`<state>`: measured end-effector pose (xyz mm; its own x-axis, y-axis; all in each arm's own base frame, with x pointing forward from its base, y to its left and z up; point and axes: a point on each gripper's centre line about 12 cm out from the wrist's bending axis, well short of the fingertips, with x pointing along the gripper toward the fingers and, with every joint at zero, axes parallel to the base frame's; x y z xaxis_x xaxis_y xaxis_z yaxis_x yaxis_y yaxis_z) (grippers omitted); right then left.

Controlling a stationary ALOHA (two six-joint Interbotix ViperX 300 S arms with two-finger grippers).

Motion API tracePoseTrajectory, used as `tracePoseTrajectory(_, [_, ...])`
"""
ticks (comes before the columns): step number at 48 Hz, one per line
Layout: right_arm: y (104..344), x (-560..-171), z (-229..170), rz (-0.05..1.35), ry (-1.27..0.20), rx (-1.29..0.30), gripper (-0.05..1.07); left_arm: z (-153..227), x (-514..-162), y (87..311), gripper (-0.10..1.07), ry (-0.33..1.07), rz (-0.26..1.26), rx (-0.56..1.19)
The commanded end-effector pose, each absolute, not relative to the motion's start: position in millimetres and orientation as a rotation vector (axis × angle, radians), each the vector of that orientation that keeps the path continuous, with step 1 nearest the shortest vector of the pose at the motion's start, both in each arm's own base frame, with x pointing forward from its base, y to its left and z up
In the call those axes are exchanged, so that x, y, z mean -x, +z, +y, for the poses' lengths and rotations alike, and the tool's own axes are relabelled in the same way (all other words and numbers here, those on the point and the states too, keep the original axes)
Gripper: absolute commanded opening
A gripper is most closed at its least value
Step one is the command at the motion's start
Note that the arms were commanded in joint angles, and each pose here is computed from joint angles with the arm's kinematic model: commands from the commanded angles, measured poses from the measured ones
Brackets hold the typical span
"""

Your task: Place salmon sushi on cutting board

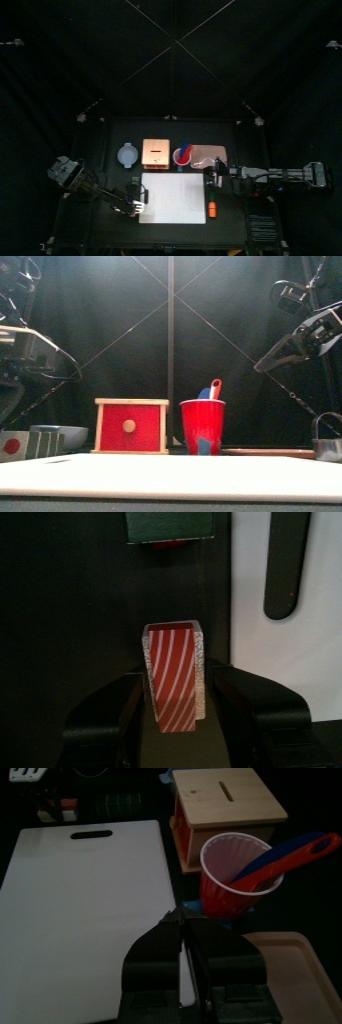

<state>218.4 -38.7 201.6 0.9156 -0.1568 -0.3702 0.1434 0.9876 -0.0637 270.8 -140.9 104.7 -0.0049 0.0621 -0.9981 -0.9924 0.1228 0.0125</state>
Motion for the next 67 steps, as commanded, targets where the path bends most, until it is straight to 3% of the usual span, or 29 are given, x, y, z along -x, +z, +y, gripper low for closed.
tracePoseTrajectory(1, [206,-220,-39,0.369,-0.157,0.035,0.02,-141,-276,127,0.67,1.099,1.2,1.108])
tracePoseTrajectory(9, [209,-220,-39,0.359,-0.157,0.038,0.02,-112,-302,170,0.67,1.042,1.058,1.141])
tracePoseTrajectory(15, [210,-220,-39,0.355,-0.156,0.044,0.02,-82,-334,177,0.67,1.044,0.984,1.159])
tracePoseTrajectory(23, [211,-220,-39,0.351,-0.156,0.045,0.02,-60,-389,171,0.67,0.979,0.994,1.133])
tracePoseTrajectory(35, [213,-220,-39,0.346,-0.157,0.042,0.02,-56,-452,157,0.67,0.86,1.055,1.057])
tracePoseTrajectory(49, [209,-218,-39,0.355,-0.157,0.04,0.02,-58,-467,141,0.68,0.937,1.047,1.16])
tracePoseTrajectory(57, [209,-217,-42,0.357,-0.169,0.04,0.02,-47,-471,145,0.7,0.969,0.98,1.136])
tracePoseTrajectory(67, [206,-215,-45,0.365,-0.186,0.035,0.02,-49,-472,137,0.82,0.985,1.008,1.162])
